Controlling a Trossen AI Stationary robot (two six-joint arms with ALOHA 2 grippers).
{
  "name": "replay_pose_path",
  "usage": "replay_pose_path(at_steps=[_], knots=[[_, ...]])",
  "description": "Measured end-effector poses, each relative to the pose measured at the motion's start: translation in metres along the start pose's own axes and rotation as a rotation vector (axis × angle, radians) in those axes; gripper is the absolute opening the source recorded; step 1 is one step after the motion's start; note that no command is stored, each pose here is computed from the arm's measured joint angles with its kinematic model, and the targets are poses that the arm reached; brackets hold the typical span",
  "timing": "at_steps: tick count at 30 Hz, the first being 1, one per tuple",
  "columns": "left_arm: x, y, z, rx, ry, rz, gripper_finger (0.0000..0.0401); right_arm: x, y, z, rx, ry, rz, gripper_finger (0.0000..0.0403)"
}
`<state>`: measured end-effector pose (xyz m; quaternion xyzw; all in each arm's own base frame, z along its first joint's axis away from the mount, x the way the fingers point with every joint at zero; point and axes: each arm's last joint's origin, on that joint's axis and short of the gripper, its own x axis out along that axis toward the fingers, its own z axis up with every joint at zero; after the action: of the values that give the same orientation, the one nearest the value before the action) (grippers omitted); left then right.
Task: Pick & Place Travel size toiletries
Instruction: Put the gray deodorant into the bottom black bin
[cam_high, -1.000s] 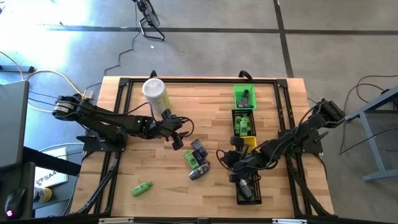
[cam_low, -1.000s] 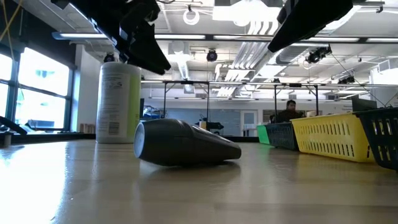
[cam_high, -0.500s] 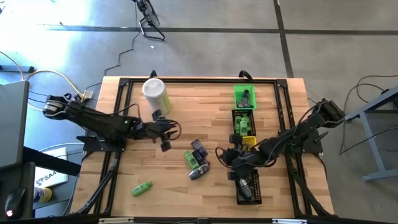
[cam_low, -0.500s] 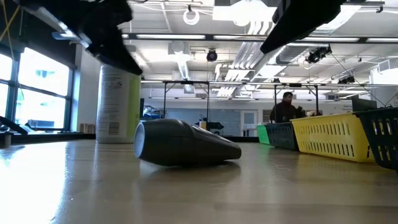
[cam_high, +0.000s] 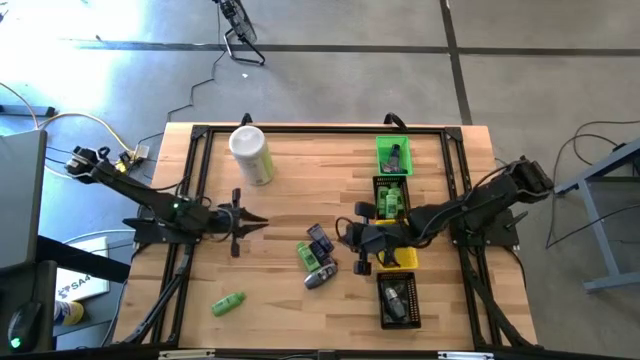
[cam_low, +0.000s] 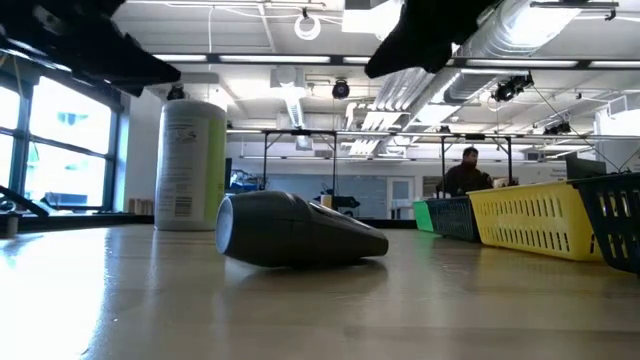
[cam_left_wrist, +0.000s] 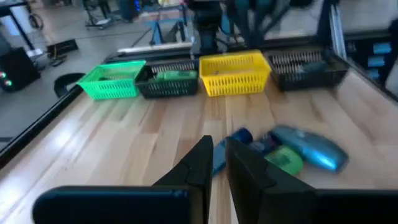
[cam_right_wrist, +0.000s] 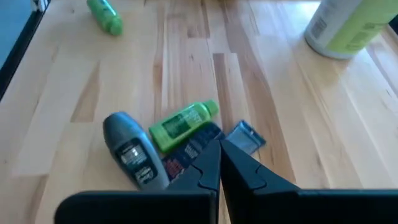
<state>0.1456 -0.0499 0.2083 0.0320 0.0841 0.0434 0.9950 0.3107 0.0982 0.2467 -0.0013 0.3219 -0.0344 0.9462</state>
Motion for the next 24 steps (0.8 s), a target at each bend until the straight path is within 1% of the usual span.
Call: replay_pose_path(at_steps=[2, 6, 8, 11, 18, 22, 24], knots=[[-0.006, 0.0, -0.002, 0.051, 0.016, -0.019, 0.0037, 0.002, -0.005, 0.003, 0.002, -0.016, 0.01, 0.0002], [-0.018, 0.001, -0.003, 0.115, 0.026, -0.055, 0.0037, 0.004, -0.012, 0.006, 0.016, -0.025, -0.007, 0.0002], [-0.023, 0.001, -0.001, 0.128, 0.009, -0.067, 0.0037, 0.005, -0.014, 0.006, 0.019, -0.023, -0.009, 0.0002], [-0.03, 0.003, -0.002, 0.183, -0.018, -0.087, 0.0037, 0.01, -0.016, 0.005, 0.023, -0.017, 0.006, 0.0002], [-0.04, 0.01, -0.012, 0.201, -0.078, -0.091, 0.0037, 0.035, -0.01, 0.003, 0.031, -0.032, 0.135, 0.0002], [-0.046, 0.012, -0.008, 0.207, -0.14, -0.132, 0.0037, 0.043, -0.004, 0.004, 0.021, 0.001, 0.147, 0.0002], [-0.048, 0.013, -0.007, 0.197, -0.158, -0.14, 0.0037, 0.047, -0.001, 0.008, 0.02, 0.005, 0.153, 0.0002]])
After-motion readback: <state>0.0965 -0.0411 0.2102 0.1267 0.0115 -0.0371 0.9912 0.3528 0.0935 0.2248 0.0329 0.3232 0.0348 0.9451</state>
